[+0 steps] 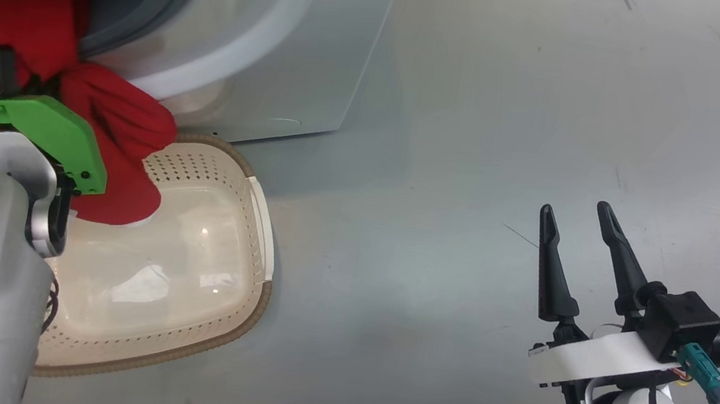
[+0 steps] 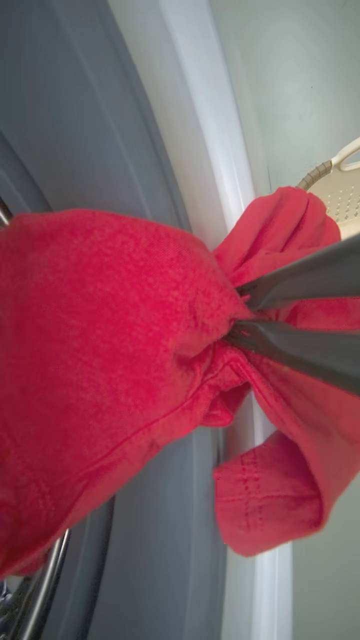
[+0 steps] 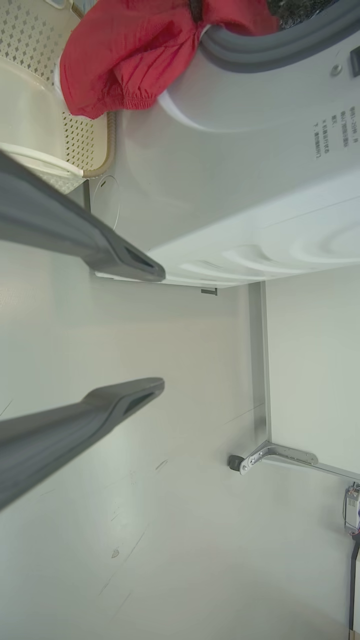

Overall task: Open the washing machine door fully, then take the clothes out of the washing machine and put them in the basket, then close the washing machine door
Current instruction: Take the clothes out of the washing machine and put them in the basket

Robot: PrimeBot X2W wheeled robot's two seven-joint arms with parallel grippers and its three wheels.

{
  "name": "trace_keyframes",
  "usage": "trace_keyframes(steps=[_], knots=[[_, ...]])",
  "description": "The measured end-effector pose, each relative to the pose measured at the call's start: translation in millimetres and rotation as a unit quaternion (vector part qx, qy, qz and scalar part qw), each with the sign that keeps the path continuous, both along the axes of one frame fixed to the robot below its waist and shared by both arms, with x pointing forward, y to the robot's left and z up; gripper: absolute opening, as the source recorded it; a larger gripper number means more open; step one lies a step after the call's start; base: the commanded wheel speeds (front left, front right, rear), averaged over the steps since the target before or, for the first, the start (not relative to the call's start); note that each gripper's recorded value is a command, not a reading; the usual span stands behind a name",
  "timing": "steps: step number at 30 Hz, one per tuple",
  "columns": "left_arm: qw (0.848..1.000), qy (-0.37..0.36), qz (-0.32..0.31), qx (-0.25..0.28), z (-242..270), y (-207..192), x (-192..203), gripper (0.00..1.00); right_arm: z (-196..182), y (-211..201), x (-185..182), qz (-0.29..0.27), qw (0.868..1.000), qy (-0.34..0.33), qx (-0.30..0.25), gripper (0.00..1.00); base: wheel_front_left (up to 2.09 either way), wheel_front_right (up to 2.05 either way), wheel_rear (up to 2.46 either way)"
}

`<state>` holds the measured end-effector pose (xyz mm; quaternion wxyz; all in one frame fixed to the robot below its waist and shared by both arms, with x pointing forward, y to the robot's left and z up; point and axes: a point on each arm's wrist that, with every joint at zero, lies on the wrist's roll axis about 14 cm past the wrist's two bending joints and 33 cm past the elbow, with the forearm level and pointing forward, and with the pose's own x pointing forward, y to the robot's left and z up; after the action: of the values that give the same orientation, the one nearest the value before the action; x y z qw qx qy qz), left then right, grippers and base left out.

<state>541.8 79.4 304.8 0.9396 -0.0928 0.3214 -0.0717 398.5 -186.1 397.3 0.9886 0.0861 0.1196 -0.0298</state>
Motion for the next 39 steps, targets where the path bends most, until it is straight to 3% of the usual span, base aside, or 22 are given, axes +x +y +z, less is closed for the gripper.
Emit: trace_keyframes(steps=[13,29,39], knots=[[0.997,-0.082,0.009,-0.013,22,5,-33,0.00,4,15,6,0.025,1.000,-0.009,0.008,1.00,0.00,0.00,0.00],[0.980,-0.195,0.040,-0.010,88,33,-65,0.00,23,31,1,0.063,0.997,-0.036,0.004,1.00,0.00,0.00,0.00],[0.981,-0.185,0.063,0.000,89,52,-106,0.00,38,56,0,0.098,0.993,-0.058,0.012,1.00,0.00,0.00,0.00]])
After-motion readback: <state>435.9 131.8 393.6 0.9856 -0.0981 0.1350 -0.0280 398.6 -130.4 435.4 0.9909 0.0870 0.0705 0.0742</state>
